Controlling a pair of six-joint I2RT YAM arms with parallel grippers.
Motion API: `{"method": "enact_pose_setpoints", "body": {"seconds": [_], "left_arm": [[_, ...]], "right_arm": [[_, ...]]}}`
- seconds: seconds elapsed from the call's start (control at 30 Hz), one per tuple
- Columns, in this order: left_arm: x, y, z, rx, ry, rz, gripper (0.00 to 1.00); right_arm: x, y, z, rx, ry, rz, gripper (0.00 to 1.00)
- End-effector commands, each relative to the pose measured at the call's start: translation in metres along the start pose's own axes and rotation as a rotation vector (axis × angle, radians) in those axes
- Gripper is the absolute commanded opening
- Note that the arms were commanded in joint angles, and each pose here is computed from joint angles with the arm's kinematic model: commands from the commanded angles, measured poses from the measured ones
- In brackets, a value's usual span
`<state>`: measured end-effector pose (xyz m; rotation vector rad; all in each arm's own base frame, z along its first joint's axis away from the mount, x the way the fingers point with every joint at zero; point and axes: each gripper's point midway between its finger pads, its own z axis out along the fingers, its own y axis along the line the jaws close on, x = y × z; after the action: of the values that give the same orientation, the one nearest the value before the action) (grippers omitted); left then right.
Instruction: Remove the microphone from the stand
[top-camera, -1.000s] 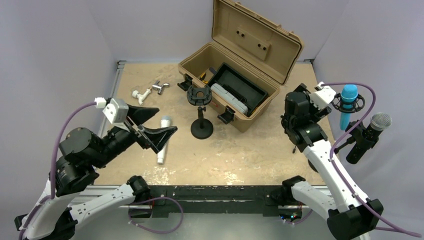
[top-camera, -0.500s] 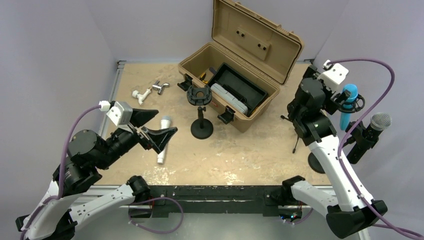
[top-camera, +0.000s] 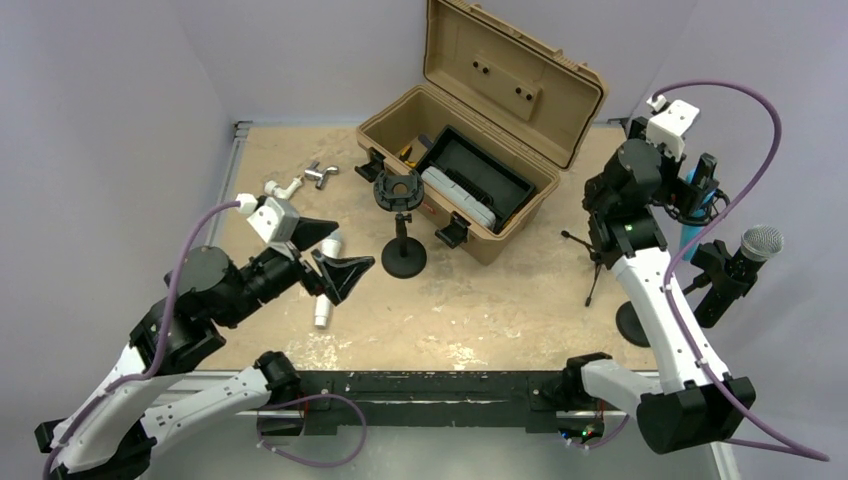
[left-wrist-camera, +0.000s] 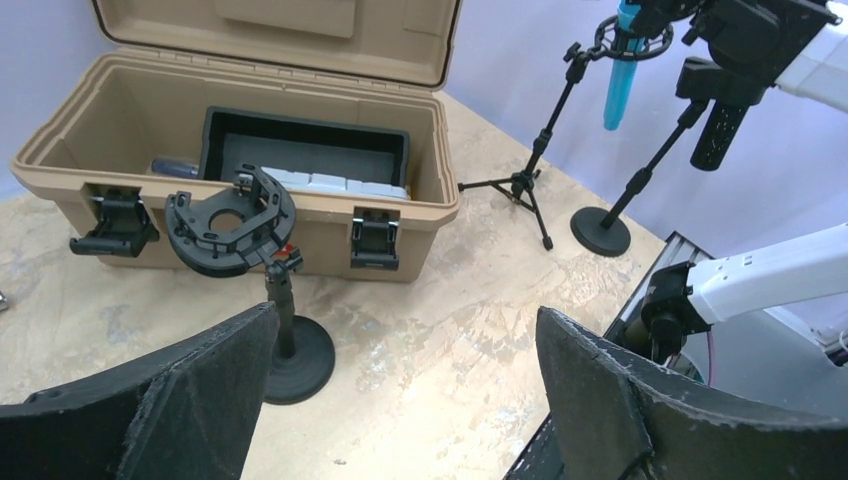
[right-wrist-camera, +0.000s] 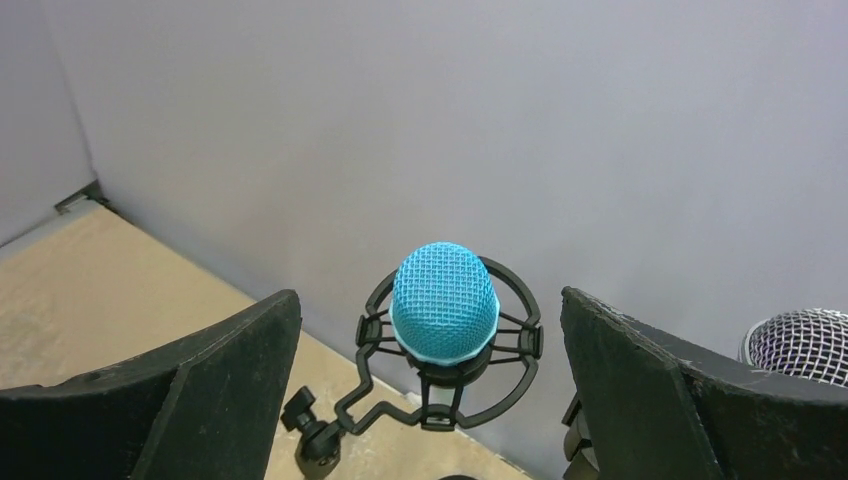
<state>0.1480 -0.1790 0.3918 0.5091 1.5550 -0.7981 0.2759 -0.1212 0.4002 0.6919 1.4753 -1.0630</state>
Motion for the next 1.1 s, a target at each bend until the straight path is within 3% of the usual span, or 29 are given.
{"method": "enact_pose_setpoints", "body": {"seconds": [0.0,0.17,0.5,0.83,1.07], "left_arm": [[0.0,-0.006,0.016,0.029,0.002,-0.011,0.97],[0.008,-0.009,0.023,0.043,0.031,-0.019,0.96],[0.009,-0.006,0.021,0.031,0.022,-0.014,0.96],[0.01,-0.008,0.02,0.047,0.022,-0.012,0.96],[0.008,-0.009,0.016,0.05,0.009,-0.008,0.96]], "right_arm": [[-0.018,-0.017,0.012,0.044,-0.035,0.036,0.99],[-0.014,-0.026,0.034,0.091,-0.059,0.031,0.99],[0.009,0.013,0.05,-0.013,-0.049,-0.012,0.99],[0.029,-0.001,0.06,0.015,-0.047,-0.014,0.98],[0.032,0.003,0.061,-0.009,-0.047,-0.018,0.88]]}}
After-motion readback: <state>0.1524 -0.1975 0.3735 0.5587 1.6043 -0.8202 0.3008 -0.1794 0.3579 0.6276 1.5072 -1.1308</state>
